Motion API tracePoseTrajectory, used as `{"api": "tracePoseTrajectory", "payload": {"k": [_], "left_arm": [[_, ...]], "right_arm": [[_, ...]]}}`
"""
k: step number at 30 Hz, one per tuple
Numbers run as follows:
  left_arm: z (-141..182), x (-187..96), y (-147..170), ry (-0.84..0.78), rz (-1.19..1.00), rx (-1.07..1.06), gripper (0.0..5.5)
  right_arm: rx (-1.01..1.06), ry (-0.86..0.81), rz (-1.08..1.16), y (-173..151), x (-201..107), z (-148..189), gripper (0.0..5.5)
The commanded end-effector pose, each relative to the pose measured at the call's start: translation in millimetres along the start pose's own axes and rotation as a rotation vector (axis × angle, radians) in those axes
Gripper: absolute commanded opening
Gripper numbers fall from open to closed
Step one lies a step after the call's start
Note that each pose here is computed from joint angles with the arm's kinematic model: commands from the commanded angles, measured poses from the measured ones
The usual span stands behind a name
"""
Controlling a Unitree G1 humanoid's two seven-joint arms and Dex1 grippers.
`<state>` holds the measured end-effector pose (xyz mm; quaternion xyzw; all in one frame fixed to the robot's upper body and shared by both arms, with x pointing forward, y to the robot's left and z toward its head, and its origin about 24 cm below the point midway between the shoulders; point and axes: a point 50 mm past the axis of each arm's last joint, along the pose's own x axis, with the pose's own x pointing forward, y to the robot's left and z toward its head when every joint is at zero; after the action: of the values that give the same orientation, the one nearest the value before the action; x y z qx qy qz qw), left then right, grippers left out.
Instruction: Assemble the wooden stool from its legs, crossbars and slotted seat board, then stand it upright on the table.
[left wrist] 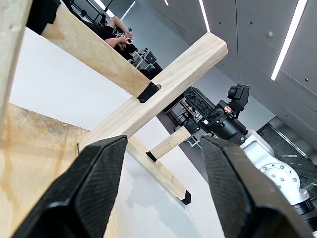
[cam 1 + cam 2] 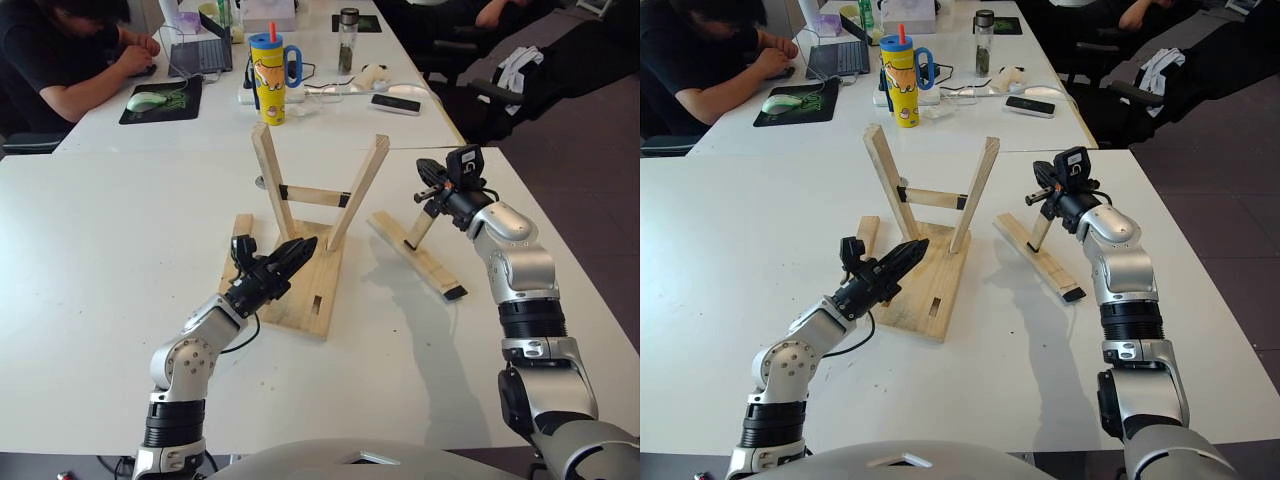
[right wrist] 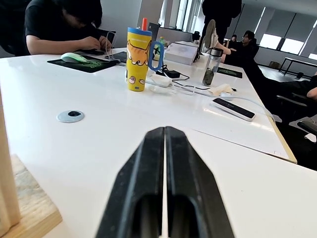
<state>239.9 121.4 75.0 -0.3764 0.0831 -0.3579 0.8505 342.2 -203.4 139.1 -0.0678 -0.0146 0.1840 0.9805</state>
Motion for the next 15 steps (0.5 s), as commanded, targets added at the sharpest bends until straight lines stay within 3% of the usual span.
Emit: {"api": "tracePoseTrajectory", "payload": {"k": [1,5,8,12,15], "left_arm": [[-3,-2,2,0.020,0.016,0.027,2.73],[-6,-4,3,0.020,0.028,0.035,2.73],[-8,-5,3,0.022,0.035,0.048,2.73],[-9,-8,3,0.020,0.047,0.074,2.73],[-11,-9,4,0.020,0.065,0.085,2.73]], "right_arm": [[0.003,-0.265,-0.059,-14,-7,51,0.04],[0.018,-0.384,0.083,-11,-9,101,0.04],[0.105,-0.298,0.385,10,-21,102,0.04],[0.247,0.222,0.824,32,-80,39,0.62],[0.221,0.580,0.840,19,-116,-9,1.06]]}}
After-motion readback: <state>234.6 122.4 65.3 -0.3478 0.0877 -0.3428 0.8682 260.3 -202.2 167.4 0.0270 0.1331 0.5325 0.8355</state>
